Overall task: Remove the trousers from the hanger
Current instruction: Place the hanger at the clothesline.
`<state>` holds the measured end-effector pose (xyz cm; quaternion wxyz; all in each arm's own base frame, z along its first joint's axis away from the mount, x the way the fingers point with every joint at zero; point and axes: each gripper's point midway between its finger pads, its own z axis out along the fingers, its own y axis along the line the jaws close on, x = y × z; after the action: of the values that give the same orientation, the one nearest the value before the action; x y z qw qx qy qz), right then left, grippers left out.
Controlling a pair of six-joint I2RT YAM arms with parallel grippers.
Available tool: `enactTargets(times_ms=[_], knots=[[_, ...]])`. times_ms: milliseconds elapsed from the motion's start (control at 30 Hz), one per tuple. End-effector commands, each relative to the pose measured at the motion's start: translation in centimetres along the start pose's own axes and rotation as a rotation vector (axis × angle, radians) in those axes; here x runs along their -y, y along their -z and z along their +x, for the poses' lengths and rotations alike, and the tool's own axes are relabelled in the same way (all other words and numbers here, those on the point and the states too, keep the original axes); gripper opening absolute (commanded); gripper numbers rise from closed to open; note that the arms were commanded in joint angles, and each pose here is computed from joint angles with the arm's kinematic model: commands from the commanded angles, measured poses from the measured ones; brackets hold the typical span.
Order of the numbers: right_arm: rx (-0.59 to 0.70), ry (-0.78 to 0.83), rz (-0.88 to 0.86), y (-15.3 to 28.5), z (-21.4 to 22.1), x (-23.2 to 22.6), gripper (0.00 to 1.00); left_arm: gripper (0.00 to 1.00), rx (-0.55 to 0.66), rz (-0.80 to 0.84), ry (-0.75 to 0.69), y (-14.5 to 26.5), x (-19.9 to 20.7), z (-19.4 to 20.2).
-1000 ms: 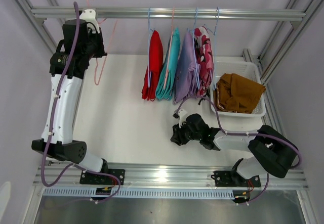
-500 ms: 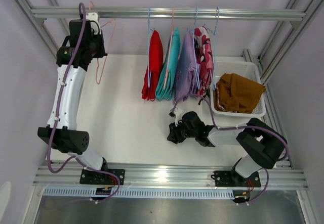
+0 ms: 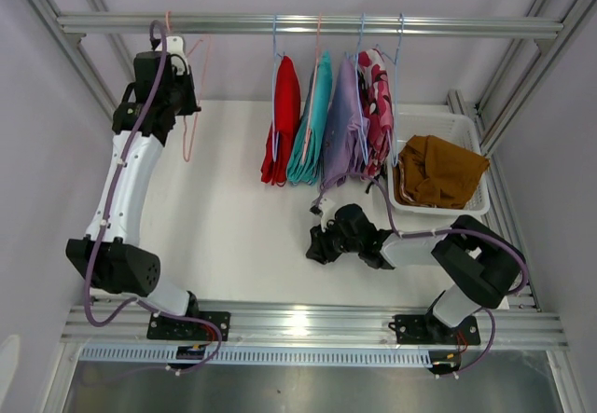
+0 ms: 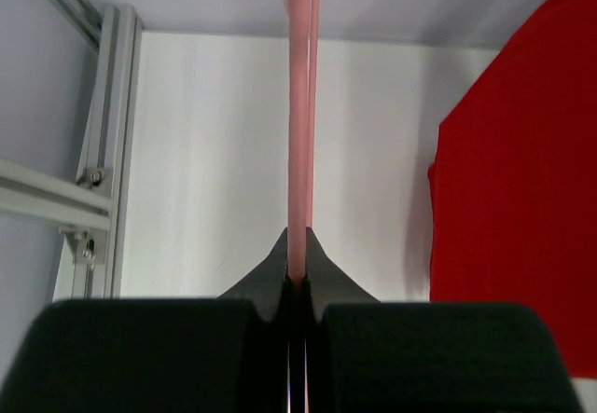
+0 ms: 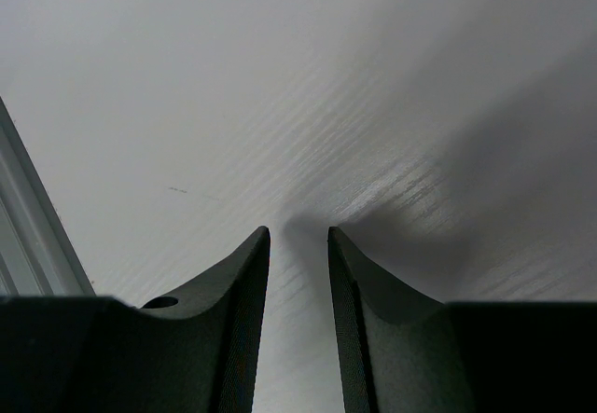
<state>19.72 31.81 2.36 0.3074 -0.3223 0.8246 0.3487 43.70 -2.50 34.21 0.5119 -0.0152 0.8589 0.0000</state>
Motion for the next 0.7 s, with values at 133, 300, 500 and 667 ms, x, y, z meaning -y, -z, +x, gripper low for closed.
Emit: enactTargets(times_ms=[133, 300, 500, 667], knots=[[0.005, 0.012, -0.014, -0.6, -0.5, -0.1, 0.36, 0.09, -0.003, 0.015, 0.002, 0.8, -0.3, 3.2], [0.001, 0.01, -0.019, -0.8, -0.4, -0.1, 0.37, 0.5, -0.025, 0.025, 0.025, 1.1, 0.1, 4.5], [-0.016, 0.002, -0.023, -1.1, 0.0, 0.0, 0.39, 0.71, -0.005, 0.018, 0.044, 2.4, -0.1, 5.2], [-0.024, -0.009, -0.046, -1.2, 0.1, -0.2, 0.38, 0.83, 0.024, 0.027, 0.052, 5.7, 0.2, 5.5]])
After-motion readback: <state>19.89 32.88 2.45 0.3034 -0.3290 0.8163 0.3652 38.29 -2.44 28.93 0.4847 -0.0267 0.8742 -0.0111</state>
